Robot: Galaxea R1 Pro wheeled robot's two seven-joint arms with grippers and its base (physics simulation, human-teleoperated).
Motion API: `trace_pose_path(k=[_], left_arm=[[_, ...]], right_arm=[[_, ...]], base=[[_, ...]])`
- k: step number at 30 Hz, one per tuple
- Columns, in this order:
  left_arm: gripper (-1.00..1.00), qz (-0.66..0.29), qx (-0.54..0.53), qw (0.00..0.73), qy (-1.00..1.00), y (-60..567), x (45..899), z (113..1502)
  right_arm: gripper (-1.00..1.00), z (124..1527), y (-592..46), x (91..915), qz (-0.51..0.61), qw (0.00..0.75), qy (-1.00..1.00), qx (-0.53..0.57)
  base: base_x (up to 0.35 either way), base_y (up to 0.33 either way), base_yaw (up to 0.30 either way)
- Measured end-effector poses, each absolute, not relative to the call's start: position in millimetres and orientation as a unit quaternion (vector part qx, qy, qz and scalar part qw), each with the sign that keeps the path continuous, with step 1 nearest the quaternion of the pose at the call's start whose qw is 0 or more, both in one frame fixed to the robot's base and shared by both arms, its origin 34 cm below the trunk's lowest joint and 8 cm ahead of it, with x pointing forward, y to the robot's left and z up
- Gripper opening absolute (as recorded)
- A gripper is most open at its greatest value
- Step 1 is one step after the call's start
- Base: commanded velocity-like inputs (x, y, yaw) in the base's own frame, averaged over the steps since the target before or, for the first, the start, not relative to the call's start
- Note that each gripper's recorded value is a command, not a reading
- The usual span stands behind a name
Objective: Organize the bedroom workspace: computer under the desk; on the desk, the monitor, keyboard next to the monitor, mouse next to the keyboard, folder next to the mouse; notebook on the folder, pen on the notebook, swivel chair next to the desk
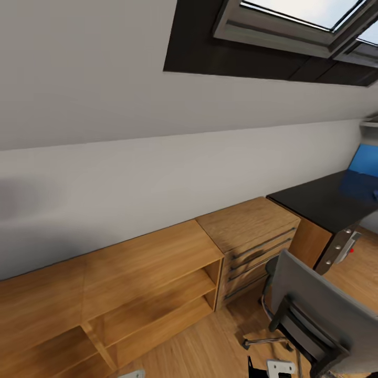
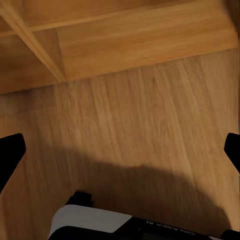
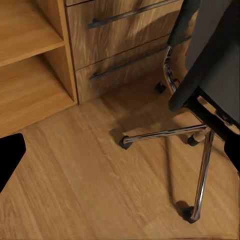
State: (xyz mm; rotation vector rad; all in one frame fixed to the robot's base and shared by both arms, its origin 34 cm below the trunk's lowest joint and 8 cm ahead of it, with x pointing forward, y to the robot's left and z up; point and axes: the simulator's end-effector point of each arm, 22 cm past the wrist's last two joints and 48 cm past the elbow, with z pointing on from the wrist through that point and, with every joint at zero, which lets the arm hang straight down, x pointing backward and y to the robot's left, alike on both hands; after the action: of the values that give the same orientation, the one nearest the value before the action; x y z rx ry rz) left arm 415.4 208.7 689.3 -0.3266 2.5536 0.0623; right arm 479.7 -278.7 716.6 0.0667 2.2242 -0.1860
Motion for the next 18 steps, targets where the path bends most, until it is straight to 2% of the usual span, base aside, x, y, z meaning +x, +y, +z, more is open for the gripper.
trace_pose_path(k=[18], left_arm=[[1.0,0.023,-0.122,0.279,0.952,208.7,415.4,689.2]], right_arm=[[1.0,716.1,-277.1,479.3,-0.074,0.438,0.896,0.027]], base=[[0.004,0.001,-0.3]])
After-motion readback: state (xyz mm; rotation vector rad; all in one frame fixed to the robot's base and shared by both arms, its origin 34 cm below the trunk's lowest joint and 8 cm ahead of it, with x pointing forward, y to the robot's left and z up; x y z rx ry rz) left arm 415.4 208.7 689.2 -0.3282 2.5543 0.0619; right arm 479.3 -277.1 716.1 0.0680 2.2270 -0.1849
